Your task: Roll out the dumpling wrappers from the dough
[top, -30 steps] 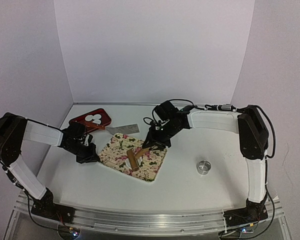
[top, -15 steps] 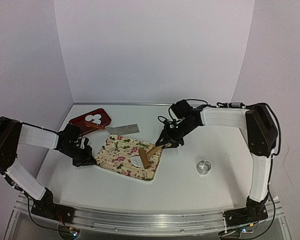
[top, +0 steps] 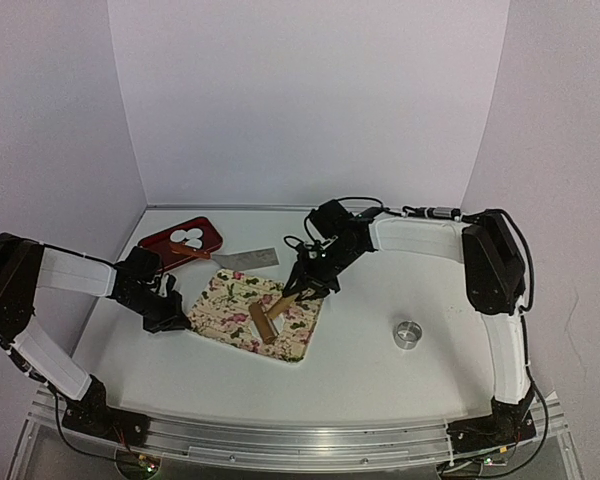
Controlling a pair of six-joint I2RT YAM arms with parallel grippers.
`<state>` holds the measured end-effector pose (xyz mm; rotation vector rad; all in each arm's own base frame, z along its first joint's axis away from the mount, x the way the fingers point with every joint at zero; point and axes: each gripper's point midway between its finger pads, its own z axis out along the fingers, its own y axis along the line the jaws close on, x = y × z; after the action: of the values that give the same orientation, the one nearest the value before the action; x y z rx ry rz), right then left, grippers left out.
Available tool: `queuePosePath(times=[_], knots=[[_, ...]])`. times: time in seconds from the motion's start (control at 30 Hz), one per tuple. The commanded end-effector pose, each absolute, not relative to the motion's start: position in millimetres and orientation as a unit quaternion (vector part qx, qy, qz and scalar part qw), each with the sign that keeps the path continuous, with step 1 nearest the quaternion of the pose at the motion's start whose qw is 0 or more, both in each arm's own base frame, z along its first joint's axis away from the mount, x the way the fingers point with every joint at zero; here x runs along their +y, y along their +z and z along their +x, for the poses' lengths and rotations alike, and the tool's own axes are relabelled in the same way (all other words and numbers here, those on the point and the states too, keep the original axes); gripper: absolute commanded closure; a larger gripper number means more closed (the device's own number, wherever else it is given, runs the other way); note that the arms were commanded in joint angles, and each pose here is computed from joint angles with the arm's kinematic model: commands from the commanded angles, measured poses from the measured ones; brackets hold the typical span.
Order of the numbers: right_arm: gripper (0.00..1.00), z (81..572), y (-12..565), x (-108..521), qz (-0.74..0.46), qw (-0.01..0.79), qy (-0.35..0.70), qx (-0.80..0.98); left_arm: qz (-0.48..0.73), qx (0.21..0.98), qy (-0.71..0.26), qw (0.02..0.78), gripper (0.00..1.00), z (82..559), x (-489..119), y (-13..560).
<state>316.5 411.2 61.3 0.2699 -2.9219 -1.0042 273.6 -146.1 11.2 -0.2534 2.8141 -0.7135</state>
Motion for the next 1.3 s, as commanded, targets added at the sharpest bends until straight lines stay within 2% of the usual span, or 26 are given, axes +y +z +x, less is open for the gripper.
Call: queuePosePath(times=[0.0, 0.17, 0.5, 0.77, 1.0, 1.27], knots=[[1.00, 235, -73, 321, 0.074, 0.135, -0.020, -0.988, -0.097, 0.968, -0.216, 0.082, 1.00, 263, -145, -11], [1.00, 242, -67, 309, 0.072, 0.126, -0.006, -0.989, -0.106, 0.970, -0.201, 0.084, 1.00, 267, -139, -13], [1.00, 265, -47, 209, 0.009, 0.120, 0.029, -0.992, -0.122, 0.971, -0.184, 0.089, 1.00, 265, -117, -12], [1.00, 270, -54, 269, 0.051, 0.119, -0.008, -0.992, -0.095, 0.965, -0.224, 0.100, 1.00, 274, -133, -4], [1.00, 246, -69, 323, 0.089, 0.132, -0.016, -0.987, -0.089, 0.965, -0.227, 0.093, 1.00, 274, -138, -7], [1.00, 246, -65, 294, 0.073, 0.132, 0.008, -0.989, -0.101, 0.967, -0.216, 0.092, 1.00, 277, -135, -10]])
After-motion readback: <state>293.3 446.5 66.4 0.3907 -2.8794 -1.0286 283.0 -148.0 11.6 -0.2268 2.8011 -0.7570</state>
